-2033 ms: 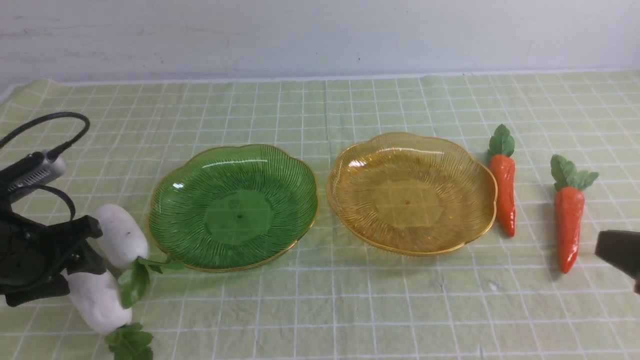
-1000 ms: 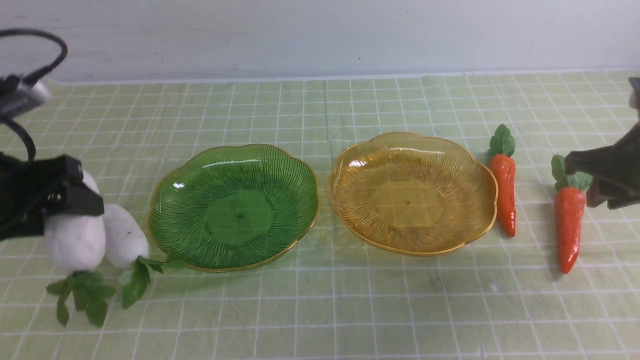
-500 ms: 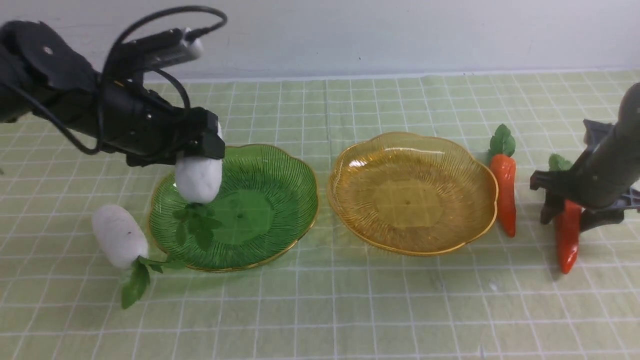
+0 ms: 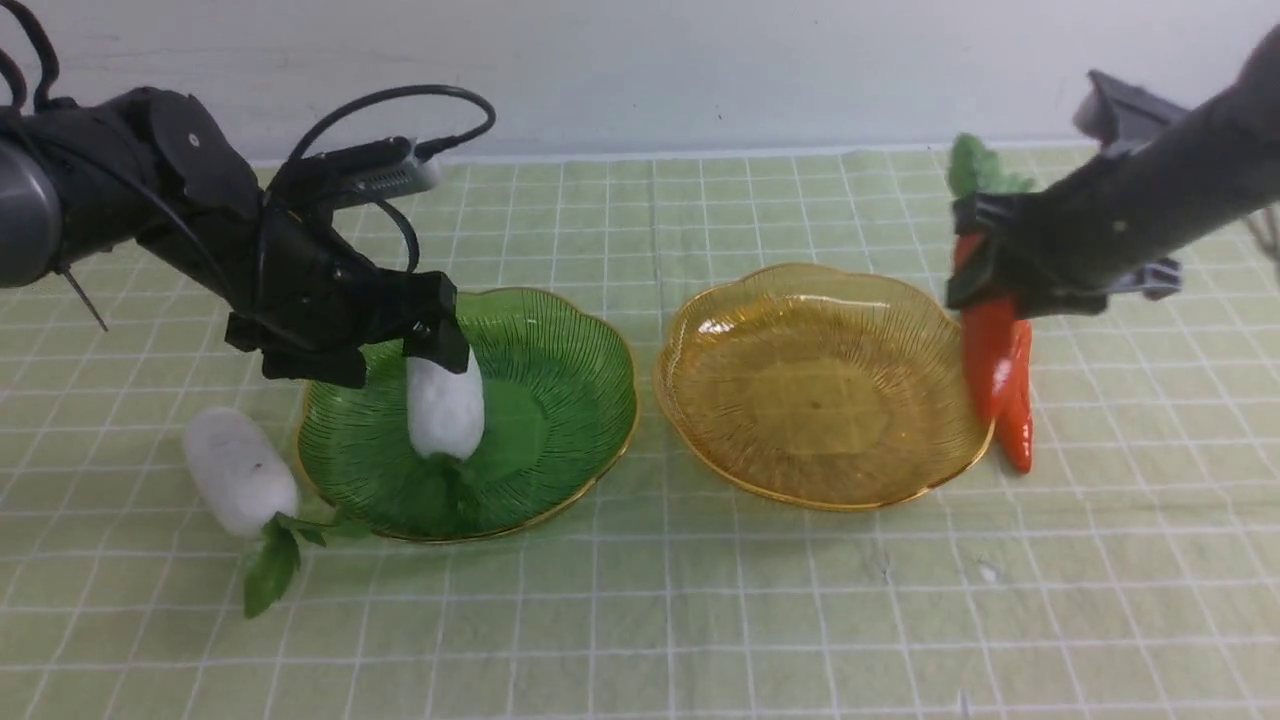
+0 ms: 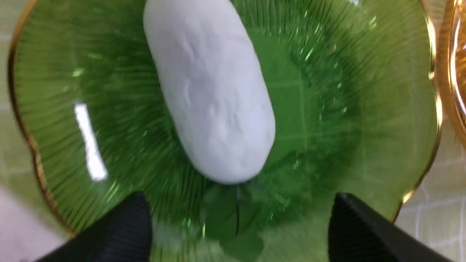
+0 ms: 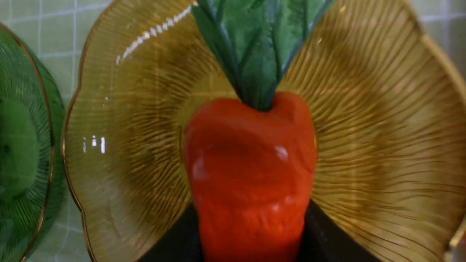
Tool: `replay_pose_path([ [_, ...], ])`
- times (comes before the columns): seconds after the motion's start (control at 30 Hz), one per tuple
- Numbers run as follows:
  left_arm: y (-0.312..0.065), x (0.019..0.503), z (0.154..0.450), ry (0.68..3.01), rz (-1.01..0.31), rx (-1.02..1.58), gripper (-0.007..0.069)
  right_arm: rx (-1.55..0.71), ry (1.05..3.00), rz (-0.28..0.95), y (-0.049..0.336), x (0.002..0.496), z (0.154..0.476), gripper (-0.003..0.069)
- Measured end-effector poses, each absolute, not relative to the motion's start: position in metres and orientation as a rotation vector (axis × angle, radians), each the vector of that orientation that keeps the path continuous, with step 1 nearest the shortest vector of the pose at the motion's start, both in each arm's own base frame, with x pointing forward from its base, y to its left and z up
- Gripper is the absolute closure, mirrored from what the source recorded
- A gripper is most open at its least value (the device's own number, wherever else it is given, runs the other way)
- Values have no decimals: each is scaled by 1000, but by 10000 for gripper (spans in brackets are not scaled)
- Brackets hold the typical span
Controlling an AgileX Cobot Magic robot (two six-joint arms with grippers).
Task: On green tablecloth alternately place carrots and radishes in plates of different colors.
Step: 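Pick up the white radish and place it in the left plate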
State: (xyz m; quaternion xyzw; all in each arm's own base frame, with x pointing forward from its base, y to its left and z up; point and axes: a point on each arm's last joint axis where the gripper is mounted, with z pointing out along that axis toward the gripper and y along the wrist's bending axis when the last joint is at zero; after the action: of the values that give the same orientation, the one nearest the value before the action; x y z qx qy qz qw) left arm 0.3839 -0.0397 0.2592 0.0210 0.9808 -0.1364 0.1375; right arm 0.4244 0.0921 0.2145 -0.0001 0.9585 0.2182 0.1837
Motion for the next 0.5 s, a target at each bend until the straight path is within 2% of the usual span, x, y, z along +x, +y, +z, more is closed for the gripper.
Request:
replay_pose_path([
  [0.07, -18, 370, 276, 2891, -317, 49, 449, -33, 2749, 633, 101, 431, 202, 390],
  [0.1, -7, 363, 284, 2906, -282, 17, 535, -42, 2765, 639, 103, 433, 198, 375],
  [0.17, 11, 351, 297, 2887, -255, -67, 592, -38, 2784, 648, 104, 435, 195, 330],
  [0.27, 40, 324, 314, 2828, -231, -215, 624, -40, 2810, 637, 104, 436, 195, 242],
  [0.33, 55, 308, 320, 2785, -219, -303, 631, -68, 2832, 600, 102, 435, 199, 139],
  [0.43, 73, 287, 318, 2728, -243, -449, 633, -148, 2881, 520, 97, 432, 213, 39],
  [0.5, 78, 283, 310, 2712, -278, -510, 632, -195, 2892, 454, 94, 431, 227, 10],
])
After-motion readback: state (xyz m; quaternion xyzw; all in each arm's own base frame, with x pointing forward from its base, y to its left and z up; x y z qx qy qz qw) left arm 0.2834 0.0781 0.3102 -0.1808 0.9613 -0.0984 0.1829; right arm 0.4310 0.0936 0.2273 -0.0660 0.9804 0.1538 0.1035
